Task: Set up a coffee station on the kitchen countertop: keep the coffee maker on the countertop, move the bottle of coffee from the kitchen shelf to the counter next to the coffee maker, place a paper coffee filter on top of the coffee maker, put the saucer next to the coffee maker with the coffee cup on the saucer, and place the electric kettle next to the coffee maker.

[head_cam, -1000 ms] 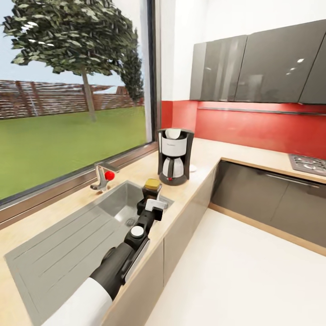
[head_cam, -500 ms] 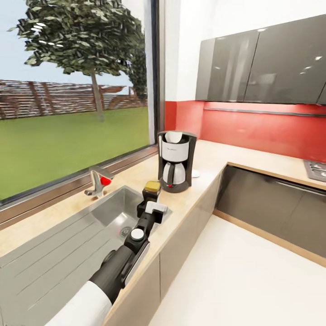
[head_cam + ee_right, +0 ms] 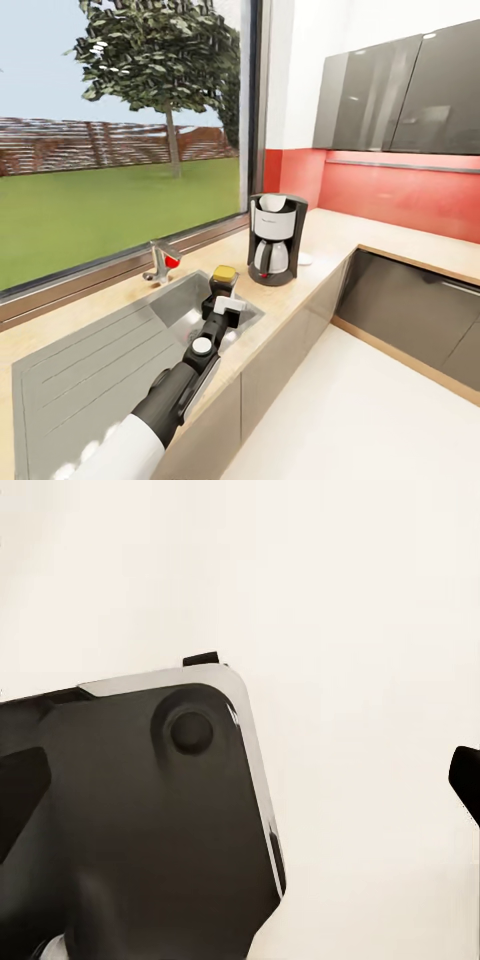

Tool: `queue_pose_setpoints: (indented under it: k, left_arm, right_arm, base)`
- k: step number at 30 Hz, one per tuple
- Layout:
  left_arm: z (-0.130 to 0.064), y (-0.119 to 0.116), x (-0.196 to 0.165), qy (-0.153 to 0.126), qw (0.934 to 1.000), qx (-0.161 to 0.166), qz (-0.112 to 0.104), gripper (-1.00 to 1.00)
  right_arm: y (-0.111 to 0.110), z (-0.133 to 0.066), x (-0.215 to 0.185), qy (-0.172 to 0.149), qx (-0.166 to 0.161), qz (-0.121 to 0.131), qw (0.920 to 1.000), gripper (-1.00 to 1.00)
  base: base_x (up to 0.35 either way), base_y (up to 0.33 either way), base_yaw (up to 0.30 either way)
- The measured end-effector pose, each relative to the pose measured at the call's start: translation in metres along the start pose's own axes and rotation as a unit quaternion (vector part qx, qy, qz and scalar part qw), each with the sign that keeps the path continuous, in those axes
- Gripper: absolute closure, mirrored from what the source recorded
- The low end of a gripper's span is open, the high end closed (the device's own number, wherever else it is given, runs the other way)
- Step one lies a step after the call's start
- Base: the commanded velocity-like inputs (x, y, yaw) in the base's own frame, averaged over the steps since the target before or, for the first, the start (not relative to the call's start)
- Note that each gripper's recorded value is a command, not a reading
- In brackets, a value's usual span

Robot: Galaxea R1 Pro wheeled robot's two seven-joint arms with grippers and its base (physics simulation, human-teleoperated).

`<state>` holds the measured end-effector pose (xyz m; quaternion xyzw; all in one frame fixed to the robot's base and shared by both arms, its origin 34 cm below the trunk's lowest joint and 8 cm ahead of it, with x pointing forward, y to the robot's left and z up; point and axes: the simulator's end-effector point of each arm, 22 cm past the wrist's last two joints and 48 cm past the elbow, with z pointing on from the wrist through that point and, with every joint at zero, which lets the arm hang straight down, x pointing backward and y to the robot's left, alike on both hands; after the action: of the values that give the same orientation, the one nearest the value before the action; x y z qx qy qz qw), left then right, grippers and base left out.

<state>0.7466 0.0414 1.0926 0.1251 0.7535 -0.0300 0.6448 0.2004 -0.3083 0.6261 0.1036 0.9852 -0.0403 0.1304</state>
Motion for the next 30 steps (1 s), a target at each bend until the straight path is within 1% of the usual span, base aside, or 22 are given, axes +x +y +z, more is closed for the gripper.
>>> queue_pose_setpoints:
  k: [5,7,9,14,16,19,22,25,30]
  left_arm:
    - [0.0,0.0,0.0,-0.001,1.0,-0.001,0.0,1.0]
    - [0.0,0.001,0.0,-0.003,1.0,-0.001,-0.002,1.0]
    - [0.002,0.005,0.007,-0.001,1.0,-0.005,-0.007,1.0]
    - [0.01,0.02,0.023,-0.003,0.9996,-0.02,-0.017,1.0]
    - [0.012,0.023,0.021,-0.005,0.9996,-0.023,-0.017,1.0]
    - [0.024,0.032,-0.005,-0.023,0.9993,-0.029,-0.013,1.0]
    - [0.036,0.041,-0.021,-0.029,0.999,-0.033,-0.006,1.0]
    - [0.049,0.051,-0.032,-0.028,0.9988,-0.04,0.005,1.0]
    - [0.06,0.061,-0.03,-0.015,0.9987,-0.046,0.015,1.0]
  right_arm:
    - [0.0,0.0,0.0,0.0,0.0,0.0,1.0,-1.0]
    - [0.0,0.0,0.0,0.0,0.0,0.0,1.0,-1.0]
    - [0.0,0.0,0.001,0.001,0.0,0.0,1.0,-1.0]
    - [0.0,0.0,0.0,0.001,0.0,0.0,1.0,-1.0]
    - [0.0,0.0,0.001,0.001,0.0,-0.002,1.0,-1.0]
    - [0.001,0.0,0.001,0.001,-0.001,-0.004,1.0,-1.0]
    - [0.001,0.0,0.002,0.002,-0.002,-0.006,1.0,-1.0]
    - [0.0,0.0,0.001,0.002,-0.002,-0.007,1.0,-1.0]
    - [-0.001,0.0,0.001,0.001,-0.001,-0.007,1.0,-1.0]
  base:
    - [0.0,-0.004,0.248]
    - [0.0,-0.001,0.248]
    - [0.0,0.0,0.208]
    - [0.0,0.0,0.065]
    - [0.0,0.0,0.014]
    - [0.0,0.0,0.005]
    - [0.0,0.0,0.002]
    - [0.0,0.0,0.0]
    - [0.0,0.0,0.0]
